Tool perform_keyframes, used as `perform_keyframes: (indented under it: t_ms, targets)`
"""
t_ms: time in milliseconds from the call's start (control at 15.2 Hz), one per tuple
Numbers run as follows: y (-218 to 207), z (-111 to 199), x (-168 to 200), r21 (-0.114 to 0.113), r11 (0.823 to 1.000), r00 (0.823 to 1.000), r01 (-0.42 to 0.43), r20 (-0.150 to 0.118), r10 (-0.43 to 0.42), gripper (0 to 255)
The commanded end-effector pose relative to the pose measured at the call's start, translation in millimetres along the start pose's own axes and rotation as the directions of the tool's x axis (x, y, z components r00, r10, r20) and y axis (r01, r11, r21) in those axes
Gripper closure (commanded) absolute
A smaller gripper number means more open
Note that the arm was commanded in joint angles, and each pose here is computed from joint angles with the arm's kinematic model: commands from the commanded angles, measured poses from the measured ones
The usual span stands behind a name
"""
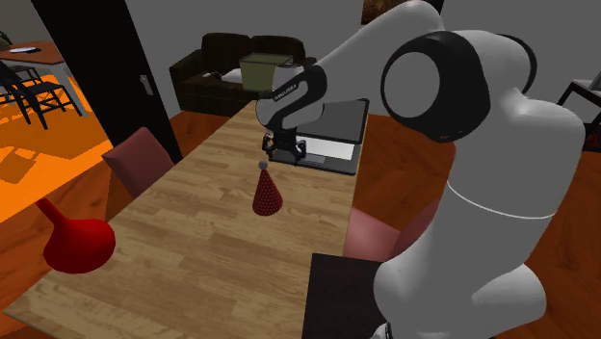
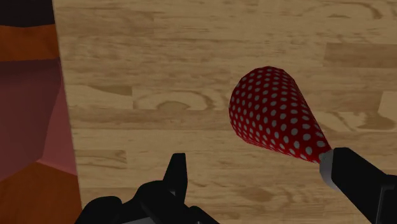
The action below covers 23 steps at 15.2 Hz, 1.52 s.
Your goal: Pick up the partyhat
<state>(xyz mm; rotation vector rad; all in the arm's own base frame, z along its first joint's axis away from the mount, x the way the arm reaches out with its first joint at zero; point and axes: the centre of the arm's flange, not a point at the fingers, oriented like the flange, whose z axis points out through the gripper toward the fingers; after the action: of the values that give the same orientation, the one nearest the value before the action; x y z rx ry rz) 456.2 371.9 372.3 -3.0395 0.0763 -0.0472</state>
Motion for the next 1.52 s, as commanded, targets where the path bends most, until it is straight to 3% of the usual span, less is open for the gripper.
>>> perform_keyframes:
  t_ms: [0,462,1056,1122,1452]
  targets:
    - [-19.4,10.4,10.2,0.007,1.0,1.0,-0.001,-0.009,0.001,0]
    - [-91.3,46.9,40.5,0.031,1.0,0.999,0.0,-0.037,0.001,0]
    - [-87.2,86.7,39.4,0.031,1.0,0.999,0.0,-0.037,0.001,0]
    - [-88.0,86.2,40.1,0.031,1.0,0.999,0.0,-0.037,0.001,255]
    - [-87.9,86.1,40.0,0.031,1.0,0.999,0.0,-0.037,0.001,255]
